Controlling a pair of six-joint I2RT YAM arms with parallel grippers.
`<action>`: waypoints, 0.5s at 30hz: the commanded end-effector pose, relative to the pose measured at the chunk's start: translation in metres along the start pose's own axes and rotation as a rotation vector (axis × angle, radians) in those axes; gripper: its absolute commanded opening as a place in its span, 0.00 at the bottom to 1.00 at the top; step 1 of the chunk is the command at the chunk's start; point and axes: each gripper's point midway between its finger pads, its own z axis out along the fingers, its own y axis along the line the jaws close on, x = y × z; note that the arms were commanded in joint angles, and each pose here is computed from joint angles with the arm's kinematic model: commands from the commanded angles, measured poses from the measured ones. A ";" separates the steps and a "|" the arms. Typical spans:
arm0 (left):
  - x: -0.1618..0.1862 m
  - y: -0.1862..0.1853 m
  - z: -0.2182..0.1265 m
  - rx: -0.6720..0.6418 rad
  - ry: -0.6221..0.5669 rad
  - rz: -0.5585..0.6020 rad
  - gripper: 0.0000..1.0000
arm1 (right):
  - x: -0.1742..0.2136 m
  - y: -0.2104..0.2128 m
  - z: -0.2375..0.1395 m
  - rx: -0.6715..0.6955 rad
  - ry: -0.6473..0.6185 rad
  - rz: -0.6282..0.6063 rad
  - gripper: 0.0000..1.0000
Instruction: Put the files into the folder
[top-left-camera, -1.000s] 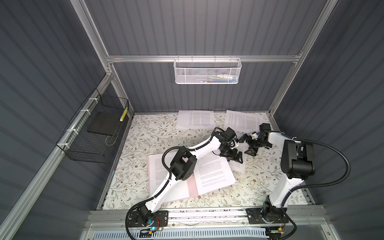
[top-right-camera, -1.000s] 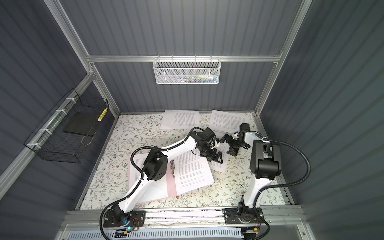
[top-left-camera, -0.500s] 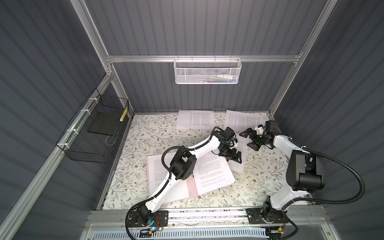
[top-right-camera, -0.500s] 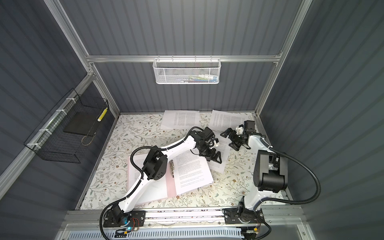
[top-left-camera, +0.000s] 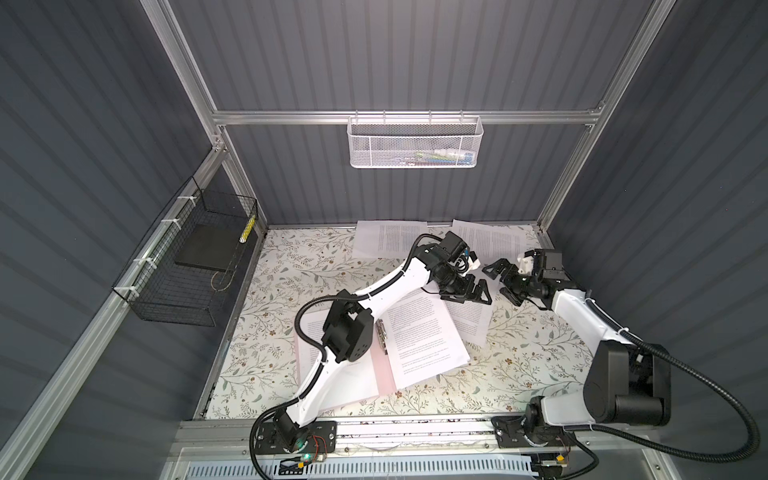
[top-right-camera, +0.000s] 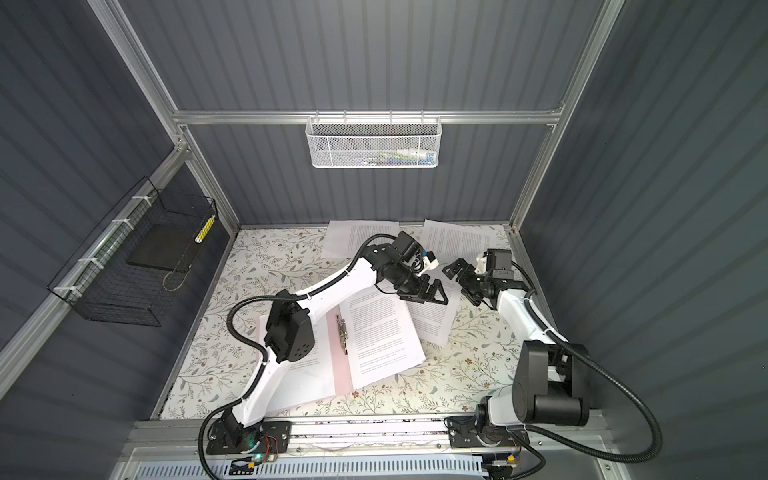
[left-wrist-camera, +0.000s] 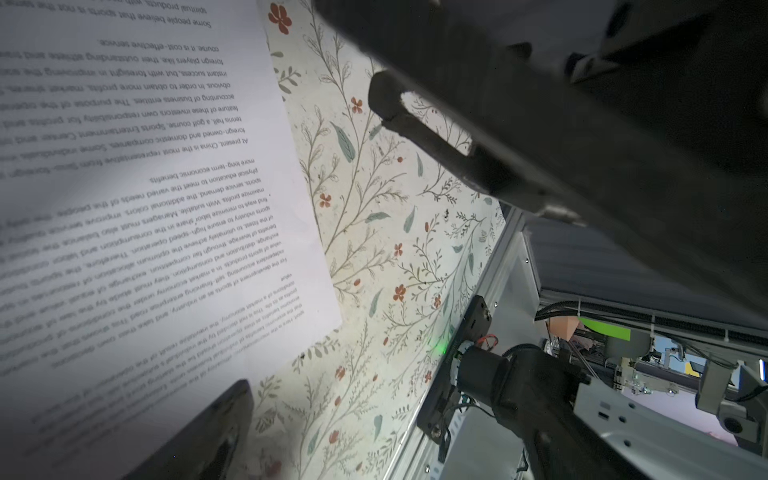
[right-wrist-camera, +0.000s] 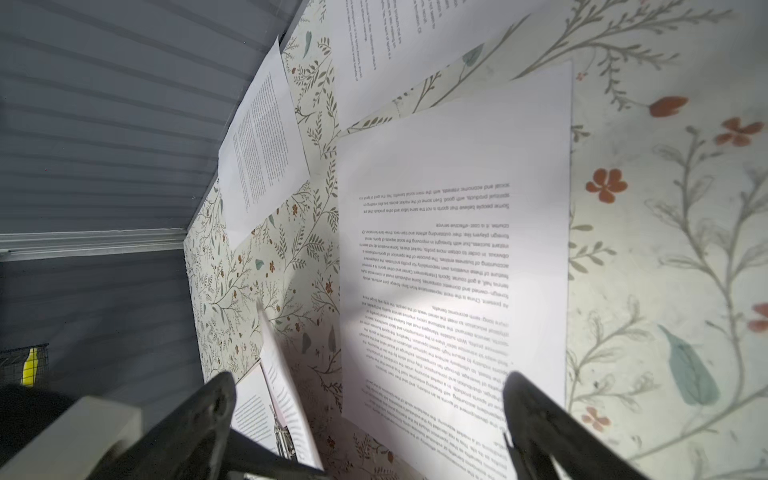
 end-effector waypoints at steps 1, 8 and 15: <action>0.007 -0.034 -0.032 0.029 -0.098 -0.018 1.00 | 0.020 0.012 -0.003 -0.021 0.034 -0.051 0.99; 0.067 -0.021 -0.122 -0.138 -0.253 -0.123 1.00 | 0.075 0.038 0.024 -0.110 0.215 -0.179 0.97; 0.146 0.047 -0.188 -0.333 -0.335 -0.385 1.00 | 0.123 0.047 0.072 -0.112 0.392 -0.306 0.74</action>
